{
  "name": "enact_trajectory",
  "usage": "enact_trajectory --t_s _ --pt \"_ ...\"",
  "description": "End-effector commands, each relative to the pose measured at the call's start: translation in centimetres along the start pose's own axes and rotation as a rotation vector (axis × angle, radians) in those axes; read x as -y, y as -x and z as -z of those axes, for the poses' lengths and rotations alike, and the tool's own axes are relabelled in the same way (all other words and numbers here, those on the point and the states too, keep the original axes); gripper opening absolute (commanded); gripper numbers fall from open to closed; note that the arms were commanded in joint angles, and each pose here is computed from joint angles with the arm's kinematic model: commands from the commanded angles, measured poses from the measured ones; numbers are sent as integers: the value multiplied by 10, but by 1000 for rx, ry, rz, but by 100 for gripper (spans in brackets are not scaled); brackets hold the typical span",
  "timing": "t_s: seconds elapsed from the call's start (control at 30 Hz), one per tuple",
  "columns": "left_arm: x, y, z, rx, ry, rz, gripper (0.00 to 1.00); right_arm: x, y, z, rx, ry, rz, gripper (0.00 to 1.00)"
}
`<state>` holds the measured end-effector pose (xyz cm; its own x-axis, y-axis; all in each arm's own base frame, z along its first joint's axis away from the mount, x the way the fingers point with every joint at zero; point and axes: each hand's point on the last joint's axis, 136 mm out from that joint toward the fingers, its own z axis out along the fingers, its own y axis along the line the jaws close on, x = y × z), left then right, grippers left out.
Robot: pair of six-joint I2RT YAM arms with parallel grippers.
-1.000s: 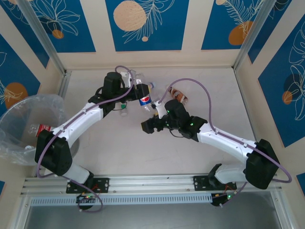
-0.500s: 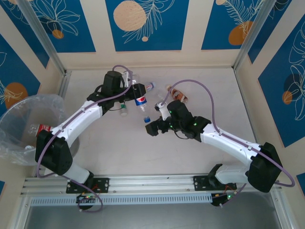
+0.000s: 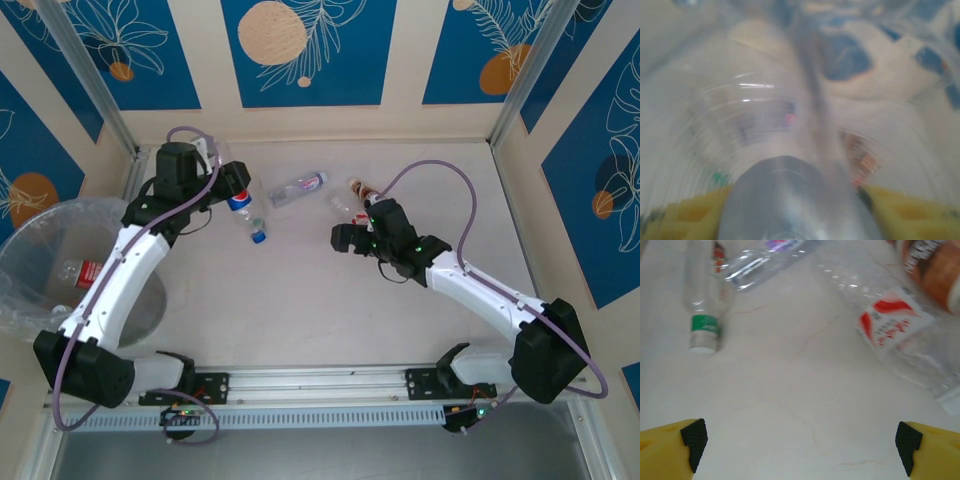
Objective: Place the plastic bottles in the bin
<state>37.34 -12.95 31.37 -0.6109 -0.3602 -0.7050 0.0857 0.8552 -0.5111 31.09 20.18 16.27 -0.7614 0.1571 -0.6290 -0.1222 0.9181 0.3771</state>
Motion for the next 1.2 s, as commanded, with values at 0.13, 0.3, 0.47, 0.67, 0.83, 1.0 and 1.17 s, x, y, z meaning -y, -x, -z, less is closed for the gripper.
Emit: enact_trajectory --t_s 0.13,0.3,0.47,0.67,0.83,1.0,1.17 --pt "-16 19 44 49 60 -33 60 31 1 -11 -29 -90 -188 100" --pt "-28 39 69 96 152 -42 60 28 4 -20 -46 -85 -201 99" --pt "-37 53 88 131 204 -51 60 25 8 -27 -46 -71 -206 100" --pt "-42 84 122 212 290 -119 60 22 9 -34 -66 -59 -187 100" --pt "-59 115 169 337 505 -203 60 19 9 -34 -75 -46 -175 99" --pt "-63 128 206 414 601 -244 60 22 8 -34 -77 -58 -163 100" --pt "-75 129 234 440 724 -252 60 23 7 -34 -81 -58 -166 100"
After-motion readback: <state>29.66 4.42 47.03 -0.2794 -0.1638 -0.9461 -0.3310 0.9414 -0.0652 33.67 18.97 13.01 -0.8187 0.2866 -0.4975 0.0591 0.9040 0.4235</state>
